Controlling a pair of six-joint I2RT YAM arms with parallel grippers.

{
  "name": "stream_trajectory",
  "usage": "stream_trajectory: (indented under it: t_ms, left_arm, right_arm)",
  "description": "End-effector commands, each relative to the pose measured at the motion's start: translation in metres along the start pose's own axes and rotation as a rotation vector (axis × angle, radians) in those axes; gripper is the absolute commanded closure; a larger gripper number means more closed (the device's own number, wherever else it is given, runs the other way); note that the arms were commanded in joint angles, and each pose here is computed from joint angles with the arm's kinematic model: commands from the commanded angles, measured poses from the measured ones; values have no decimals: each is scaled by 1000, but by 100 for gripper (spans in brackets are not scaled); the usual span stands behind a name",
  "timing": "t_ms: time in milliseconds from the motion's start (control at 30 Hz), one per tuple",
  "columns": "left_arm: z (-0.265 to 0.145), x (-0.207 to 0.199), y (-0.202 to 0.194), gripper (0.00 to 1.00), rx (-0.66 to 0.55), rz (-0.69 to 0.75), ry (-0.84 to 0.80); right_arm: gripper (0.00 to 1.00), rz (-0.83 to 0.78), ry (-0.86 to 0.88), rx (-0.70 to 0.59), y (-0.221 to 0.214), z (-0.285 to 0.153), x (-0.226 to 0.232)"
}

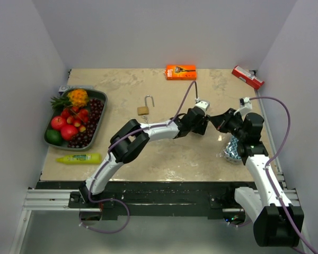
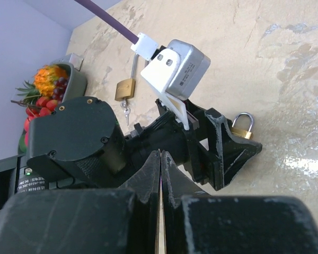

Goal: Unlock with the key

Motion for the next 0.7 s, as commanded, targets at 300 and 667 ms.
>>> stream_trajectory:
  t_ms: [300,667]
  left_arm:
    - [14,72,-97,52,307,206,329]
    - [-3,79,-109,45,350,201,312]
  right_arm:
    - [100,-35,9,-46,18,-7,8]
    - [100,-23,12,-52,20,-12,12]
Point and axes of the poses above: each gripper's point midway between its finger pads, its own z axis out along the fingers, its own x axis along the line the jaws close on, y = z × x, the point moved 5 cm from there along -z, back along the fingers, and after that the axes turned 13 degrees about -z, right-handed, at the moved point
